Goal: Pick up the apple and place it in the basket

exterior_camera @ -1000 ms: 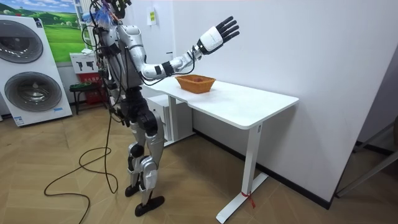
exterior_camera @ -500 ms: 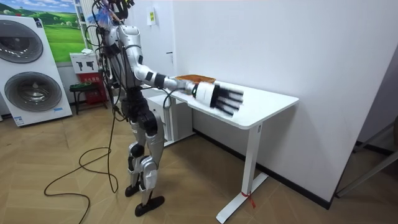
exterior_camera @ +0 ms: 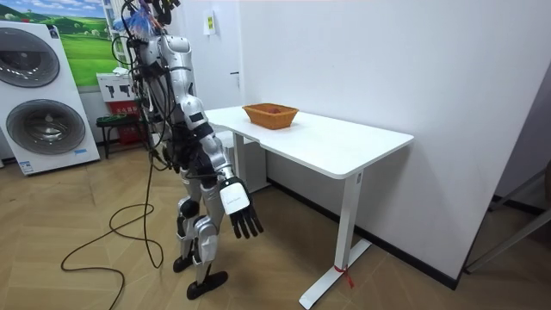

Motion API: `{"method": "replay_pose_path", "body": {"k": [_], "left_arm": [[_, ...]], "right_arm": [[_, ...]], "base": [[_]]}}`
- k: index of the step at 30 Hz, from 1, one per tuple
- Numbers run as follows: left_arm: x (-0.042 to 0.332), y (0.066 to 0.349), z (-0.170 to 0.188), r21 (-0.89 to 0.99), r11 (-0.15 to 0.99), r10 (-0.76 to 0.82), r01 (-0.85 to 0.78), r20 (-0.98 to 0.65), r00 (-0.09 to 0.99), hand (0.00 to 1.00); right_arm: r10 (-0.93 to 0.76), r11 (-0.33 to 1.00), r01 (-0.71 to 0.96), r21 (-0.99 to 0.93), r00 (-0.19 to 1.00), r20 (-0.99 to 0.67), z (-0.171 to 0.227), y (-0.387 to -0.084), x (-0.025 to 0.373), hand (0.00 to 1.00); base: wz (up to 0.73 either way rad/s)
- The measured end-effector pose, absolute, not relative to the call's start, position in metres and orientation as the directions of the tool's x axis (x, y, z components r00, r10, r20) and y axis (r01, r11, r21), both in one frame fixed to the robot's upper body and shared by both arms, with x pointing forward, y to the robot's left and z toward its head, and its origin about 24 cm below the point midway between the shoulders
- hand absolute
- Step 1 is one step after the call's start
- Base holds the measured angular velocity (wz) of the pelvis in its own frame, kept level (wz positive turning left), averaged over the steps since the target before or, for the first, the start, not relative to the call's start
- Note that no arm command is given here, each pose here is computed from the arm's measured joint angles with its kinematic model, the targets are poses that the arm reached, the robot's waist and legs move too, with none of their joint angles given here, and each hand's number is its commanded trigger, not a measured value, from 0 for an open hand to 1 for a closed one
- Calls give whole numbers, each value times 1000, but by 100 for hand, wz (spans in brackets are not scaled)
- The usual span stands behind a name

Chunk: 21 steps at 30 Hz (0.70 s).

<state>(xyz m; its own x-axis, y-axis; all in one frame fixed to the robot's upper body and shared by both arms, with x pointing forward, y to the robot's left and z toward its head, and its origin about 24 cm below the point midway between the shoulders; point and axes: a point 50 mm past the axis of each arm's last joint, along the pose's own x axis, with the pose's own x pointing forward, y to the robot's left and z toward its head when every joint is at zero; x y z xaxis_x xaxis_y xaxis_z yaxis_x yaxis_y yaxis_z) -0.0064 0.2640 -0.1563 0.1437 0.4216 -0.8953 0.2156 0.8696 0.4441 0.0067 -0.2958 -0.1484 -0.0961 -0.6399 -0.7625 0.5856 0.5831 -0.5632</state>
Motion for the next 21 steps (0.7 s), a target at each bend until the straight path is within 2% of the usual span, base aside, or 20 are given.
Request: {"method": "replay_pose_path", "body": {"k": [8, 21], "left_arm": [[-14, 253, -160, 416, 883, 404, 215, -909, 102, 0], [-13, 241, -163, 383, 889, 374, 251, -924, 86, 0]], "right_arm": [[-557, 756, 368, -541, -70, -827, -158, -275, -5, 0], [-474, 875, 104, -473, -14, -880, -165, -258, -6, 0]], "base": [[0], [0]]}}
